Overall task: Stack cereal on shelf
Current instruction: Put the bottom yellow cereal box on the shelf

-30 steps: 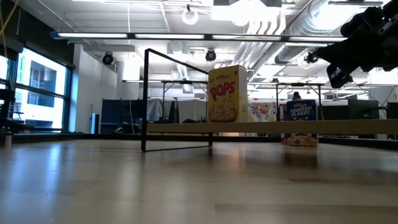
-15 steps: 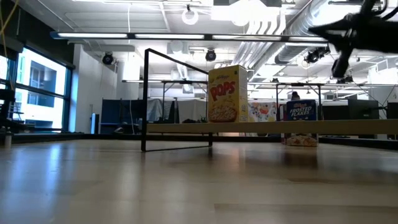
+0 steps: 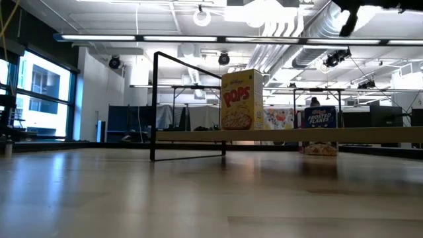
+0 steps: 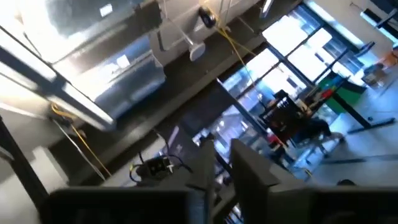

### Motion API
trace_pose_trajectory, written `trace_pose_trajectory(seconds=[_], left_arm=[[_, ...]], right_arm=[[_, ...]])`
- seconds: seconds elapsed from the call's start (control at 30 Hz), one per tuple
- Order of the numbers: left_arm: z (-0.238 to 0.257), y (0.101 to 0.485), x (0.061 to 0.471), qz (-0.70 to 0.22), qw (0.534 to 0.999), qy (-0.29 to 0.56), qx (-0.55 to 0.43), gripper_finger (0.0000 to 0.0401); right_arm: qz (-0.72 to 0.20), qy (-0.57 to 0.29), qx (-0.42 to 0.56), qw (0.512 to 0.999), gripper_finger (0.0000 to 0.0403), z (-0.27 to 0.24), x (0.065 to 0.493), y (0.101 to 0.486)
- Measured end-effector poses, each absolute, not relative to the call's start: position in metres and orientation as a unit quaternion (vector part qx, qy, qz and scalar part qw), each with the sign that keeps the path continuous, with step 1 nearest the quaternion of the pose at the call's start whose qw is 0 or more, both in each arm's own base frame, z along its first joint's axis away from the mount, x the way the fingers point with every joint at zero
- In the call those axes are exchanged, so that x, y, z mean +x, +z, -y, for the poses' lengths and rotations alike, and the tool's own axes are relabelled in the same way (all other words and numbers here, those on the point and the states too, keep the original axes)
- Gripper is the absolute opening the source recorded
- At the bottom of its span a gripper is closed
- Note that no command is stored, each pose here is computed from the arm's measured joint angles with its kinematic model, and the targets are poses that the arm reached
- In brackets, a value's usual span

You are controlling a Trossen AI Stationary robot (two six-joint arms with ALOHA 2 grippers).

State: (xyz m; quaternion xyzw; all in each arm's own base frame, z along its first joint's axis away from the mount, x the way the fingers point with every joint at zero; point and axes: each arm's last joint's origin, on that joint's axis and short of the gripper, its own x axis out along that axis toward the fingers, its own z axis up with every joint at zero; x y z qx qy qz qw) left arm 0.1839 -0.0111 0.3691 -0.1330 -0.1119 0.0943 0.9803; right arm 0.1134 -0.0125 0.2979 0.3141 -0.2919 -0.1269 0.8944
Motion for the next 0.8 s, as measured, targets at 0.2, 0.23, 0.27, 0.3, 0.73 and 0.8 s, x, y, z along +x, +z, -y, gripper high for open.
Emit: trace_pose_trajectory(seconds=[0.2, 0.23, 0.27, 0.3, 0.73, 0.8], left_arm=[[0.011, 0.37, 0.182, 0.114, 0.98, 0.094, -0.137, 0.0234], [0.011, 0.37, 0.182, 0.114, 0.98, 0.094, -0.137, 0.0234], [0.011, 0.37, 0.182, 0.115, 0.979, 0.094, -0.138, 0.0234], [0.011, 0.37, 0.183, 0.114, 0.979, 0.094, -0.139, 0.0234], [0.011, 0.367, 0.187, 0.109, 0.974, 0.098, -0.175, 0.0234], [0.011, 0.366, 0.188, 0.11, 0.972, 0.103, -0.179, 0.0234]], right_arm=[[0.146, -0.169, 0.321, 0.92, 0.0209, 0.012, 0.119, 0.347], [0.127, -0.175, 0.321, 0.922, 0.0234, 0.012, 0.119, 0.355], [0.11, -0.176, 0.32, 0.925, 0.0259, 0.012, 0.119, 0.364], [0.089, -0.176, 0.312, 0.93, 0.028, 0.012, 0.118, 0.372], [-0.245, 0.048, 0.392, 0.885, 0.0338, -0.015, 0.118, 0.45], [-0.304, 0.067, 0.413, 0.856, 0.0337, -0.022, 0.117, 0.453]])
